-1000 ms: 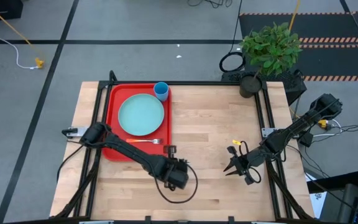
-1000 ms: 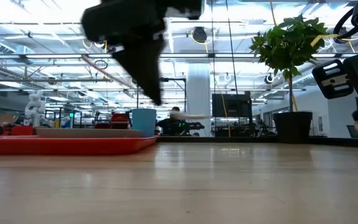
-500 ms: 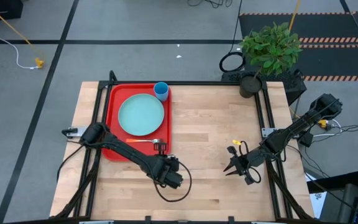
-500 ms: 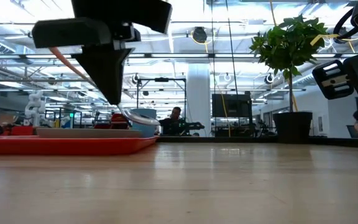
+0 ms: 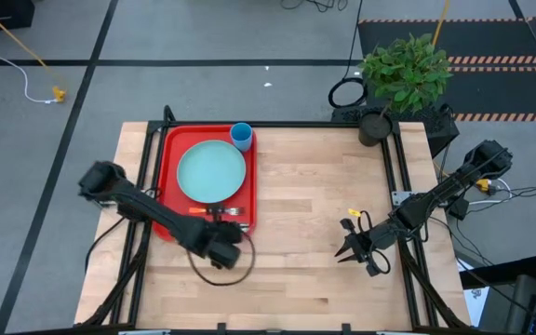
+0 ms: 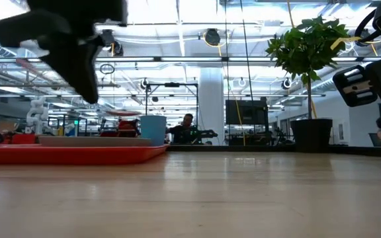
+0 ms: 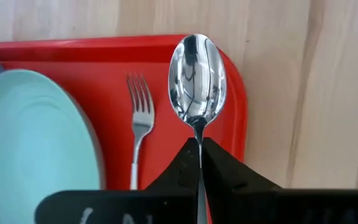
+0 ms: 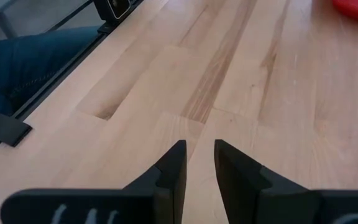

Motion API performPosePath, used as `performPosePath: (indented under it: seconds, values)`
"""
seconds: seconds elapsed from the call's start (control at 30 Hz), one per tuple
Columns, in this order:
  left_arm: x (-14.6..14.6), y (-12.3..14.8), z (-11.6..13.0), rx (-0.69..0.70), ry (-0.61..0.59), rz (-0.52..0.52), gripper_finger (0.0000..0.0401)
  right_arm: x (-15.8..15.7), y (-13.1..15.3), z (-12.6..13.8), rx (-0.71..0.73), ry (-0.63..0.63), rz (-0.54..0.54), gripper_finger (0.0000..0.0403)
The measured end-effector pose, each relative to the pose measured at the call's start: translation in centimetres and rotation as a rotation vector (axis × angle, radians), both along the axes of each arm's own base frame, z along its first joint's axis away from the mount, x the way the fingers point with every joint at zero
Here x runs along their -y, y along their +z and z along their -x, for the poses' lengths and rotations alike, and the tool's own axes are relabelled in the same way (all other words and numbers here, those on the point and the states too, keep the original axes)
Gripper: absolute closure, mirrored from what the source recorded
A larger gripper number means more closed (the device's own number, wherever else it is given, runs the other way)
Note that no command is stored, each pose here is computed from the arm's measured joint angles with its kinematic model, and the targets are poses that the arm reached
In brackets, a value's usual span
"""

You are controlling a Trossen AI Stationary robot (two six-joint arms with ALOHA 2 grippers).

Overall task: Pick and place plate/cup/fork/spoon on tray
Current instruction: Put the orange spoon on the red serving tray to the right of the orange fork

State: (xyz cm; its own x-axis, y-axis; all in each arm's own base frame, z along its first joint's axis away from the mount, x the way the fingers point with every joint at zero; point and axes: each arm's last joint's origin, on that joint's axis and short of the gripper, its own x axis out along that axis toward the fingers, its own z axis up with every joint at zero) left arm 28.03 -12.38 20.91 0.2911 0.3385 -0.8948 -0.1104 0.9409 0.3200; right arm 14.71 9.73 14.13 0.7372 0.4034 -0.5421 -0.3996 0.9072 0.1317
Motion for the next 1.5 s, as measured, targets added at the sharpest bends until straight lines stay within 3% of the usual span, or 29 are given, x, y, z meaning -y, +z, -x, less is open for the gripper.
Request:
performPosePath:
  seconds: [0.33,1.5]
  values:
    - [-2.1,-3.9,4.5,0.109,-0.001,0.058,0.0396,-0.1,0.1,-0.1,0.02,0.006,-0.001,0.033]
    - [-3.2,-8.2,6.3,0.159,-0.014,0.066,0.0377,-0.1,0.2,-0.1,0.024,0.005,-0.003,0.033]
